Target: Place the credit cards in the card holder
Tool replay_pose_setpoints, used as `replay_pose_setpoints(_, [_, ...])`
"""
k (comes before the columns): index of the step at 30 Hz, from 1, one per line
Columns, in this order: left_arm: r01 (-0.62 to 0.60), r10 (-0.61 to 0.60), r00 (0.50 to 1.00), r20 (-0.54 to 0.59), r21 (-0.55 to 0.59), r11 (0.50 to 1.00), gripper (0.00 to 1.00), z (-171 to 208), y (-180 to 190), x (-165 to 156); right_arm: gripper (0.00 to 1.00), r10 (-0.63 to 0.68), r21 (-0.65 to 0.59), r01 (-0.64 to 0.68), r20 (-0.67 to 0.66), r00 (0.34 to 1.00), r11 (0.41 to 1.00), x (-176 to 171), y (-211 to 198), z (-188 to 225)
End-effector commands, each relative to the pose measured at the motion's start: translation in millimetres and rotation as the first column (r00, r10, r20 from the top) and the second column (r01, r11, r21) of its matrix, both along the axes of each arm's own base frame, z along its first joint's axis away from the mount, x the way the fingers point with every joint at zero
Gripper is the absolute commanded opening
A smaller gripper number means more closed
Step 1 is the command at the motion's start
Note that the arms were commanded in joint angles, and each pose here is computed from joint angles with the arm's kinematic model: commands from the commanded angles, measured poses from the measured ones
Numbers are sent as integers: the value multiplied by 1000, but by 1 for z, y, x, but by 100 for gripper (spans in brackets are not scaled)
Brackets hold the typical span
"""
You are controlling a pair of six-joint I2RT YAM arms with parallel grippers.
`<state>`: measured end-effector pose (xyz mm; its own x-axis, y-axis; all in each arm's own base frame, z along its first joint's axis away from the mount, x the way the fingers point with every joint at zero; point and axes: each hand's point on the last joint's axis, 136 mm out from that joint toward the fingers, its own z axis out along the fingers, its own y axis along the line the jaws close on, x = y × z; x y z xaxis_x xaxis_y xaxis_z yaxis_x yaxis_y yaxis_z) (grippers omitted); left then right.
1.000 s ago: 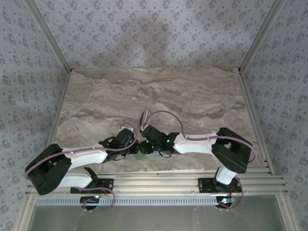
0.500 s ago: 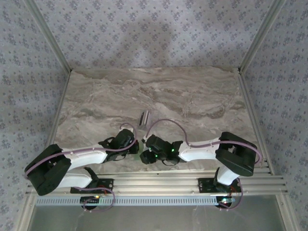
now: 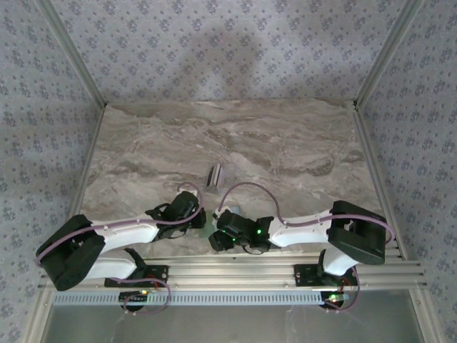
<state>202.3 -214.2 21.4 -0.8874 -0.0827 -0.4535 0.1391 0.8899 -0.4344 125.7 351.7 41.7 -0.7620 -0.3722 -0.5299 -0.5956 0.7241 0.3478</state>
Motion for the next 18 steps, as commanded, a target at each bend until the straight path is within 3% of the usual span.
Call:
replay_pose_setpoints(1, [-27,29,999,-29,64,998,6,-10,17,-4,56,-20,-27,21,15,1000,999,9,-1,3])
replay_pose_setpoints(6, [-29,31,999,-29,65,997,6,-9,18,-4,64,1,9,-1,6,1000,1000,7,8,10])
replay_pose_setpoints(18, [-27,28,999,-33,46,999,6,-8,15,-3,69,15,134,-10,-36,999,991,13,34,27])
